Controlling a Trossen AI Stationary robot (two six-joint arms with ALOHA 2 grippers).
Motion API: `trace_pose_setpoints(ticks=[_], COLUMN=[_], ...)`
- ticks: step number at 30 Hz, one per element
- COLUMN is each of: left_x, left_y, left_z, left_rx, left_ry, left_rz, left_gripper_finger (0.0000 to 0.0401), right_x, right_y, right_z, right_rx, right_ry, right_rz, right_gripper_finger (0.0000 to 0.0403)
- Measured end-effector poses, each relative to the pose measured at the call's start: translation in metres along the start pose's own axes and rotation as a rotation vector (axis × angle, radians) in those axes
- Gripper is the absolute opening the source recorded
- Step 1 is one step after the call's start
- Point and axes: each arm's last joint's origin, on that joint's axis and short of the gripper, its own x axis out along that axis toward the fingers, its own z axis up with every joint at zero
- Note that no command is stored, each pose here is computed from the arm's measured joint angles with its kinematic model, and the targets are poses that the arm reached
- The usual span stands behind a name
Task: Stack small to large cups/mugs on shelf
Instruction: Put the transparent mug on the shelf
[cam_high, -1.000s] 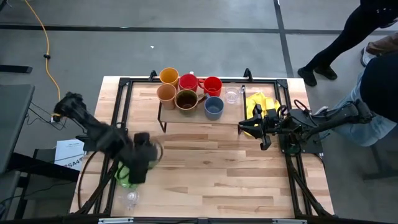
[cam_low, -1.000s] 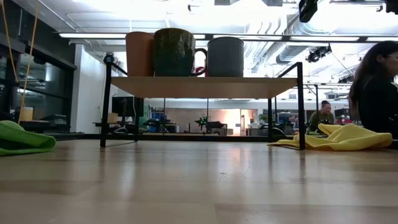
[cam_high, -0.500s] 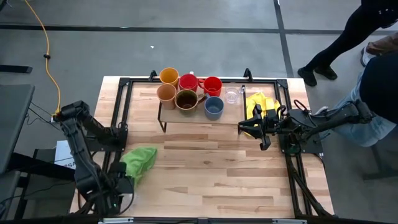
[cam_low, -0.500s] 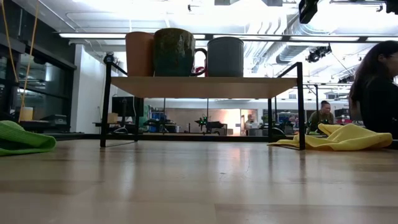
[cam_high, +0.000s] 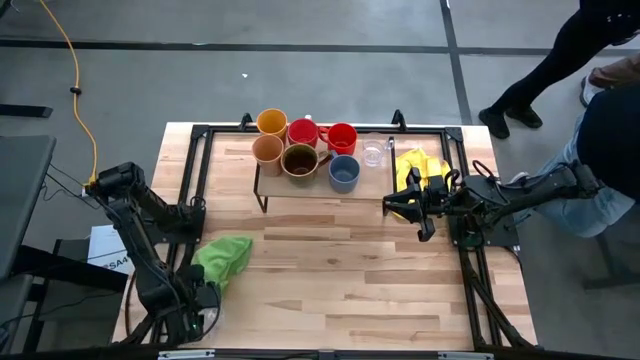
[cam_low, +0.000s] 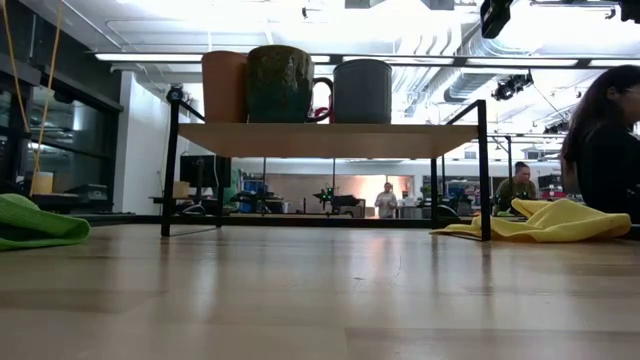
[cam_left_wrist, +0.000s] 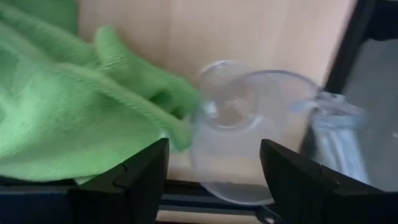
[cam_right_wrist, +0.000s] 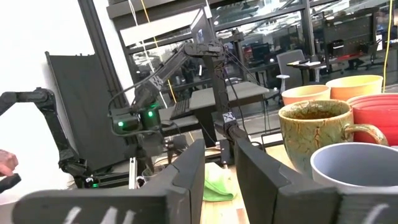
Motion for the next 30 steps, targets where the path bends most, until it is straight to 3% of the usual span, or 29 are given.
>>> trace_pose_setpoints(ticks=[10, 14, 21, 30], left_x=[0.013, 0.014, 0.013, -0.011], left_y=[0.012, 0.012, 0.009, 0.001], left_z=[-0.003, -0.003, -0.002, 0.003], left_rx=[-0.05, -0.049, -0.05, -0.045], left_ry=[0.012, -0.006, -0.017, -0.098], left_rz=[0.067, 0.071, 0.038, 0.043], left_gripper_finger=[0.0222, 0.0161, 0.0012, 0.0006], right_x=[0.0, 0.0, 0.0, 0.0], right_y=[0.0, 0.0, 0.0, 0.0], right_z=[0.0, 0.0, 0.0, 0.0], right_rx=[0.0, 0.001, 0.002, 0.0], right_ry=[0.0, 0.0, 0.0, 0.0], right_rz=[-0.001, -0.002, -0.002, -0.002], right_gripper_finger=[0.0081, 0.0081, 0.0081, 0.0081])
